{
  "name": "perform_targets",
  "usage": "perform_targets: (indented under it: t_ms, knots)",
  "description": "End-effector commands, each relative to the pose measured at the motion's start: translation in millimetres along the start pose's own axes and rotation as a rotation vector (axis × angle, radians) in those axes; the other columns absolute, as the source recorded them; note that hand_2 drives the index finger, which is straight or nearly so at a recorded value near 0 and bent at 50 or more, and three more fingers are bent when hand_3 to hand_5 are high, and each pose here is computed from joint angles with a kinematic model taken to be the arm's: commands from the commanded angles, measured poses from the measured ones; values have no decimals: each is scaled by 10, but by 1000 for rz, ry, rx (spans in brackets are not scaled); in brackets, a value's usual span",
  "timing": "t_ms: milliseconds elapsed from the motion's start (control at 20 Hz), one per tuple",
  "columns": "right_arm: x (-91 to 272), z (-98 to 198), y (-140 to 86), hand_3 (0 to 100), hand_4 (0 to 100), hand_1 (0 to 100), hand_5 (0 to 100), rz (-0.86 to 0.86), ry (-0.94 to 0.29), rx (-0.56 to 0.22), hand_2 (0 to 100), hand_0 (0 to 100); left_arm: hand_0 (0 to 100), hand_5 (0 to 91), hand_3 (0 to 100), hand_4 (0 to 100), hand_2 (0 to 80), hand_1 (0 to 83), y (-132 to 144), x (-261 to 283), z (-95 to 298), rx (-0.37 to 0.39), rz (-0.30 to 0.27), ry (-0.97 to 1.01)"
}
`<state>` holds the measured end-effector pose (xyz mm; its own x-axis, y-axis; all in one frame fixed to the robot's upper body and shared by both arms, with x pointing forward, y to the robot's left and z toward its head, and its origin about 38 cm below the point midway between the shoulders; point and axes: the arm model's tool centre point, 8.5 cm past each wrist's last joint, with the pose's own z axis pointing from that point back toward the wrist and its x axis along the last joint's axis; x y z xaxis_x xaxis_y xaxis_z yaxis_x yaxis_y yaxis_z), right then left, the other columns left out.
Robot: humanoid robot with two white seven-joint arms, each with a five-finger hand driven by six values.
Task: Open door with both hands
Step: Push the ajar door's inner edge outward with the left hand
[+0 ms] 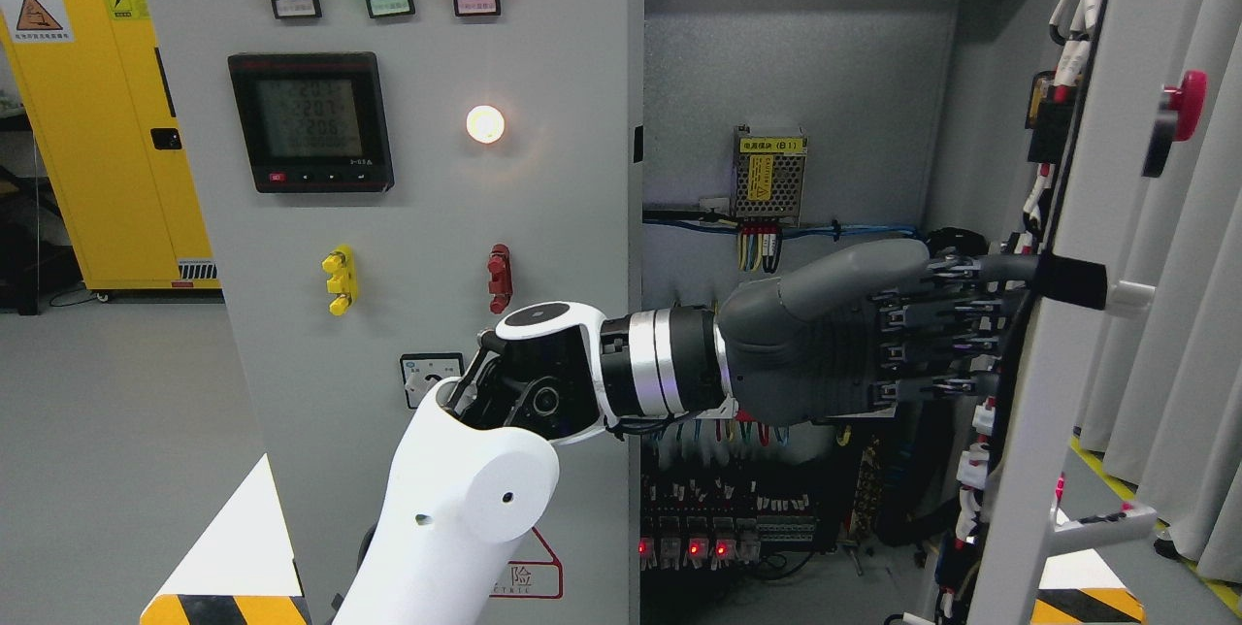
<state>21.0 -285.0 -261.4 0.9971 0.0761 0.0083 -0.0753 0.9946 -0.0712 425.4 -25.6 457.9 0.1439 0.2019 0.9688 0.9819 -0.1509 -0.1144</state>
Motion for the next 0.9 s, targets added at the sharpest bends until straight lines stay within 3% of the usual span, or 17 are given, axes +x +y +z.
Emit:
perform_targets:
  t_ms: [0,501,851]
  knots:
    - [-142,0,-19,0,0,500,0,-1,22,-3,40,0,120,0,0,0,0,556,-164,-31,-242,-29,-22,11]
    - [-134,2,-49,0,0,500,0,-3,21,-8,40,0,120,0,0,0,0,556,-263,-93,-408,16,-54,52]
    - [-134,2,-49,0,0,500,0,-3,21,-8,40,0,120,0,0,0,0,556,-342,84,-499,-4,-92,55]
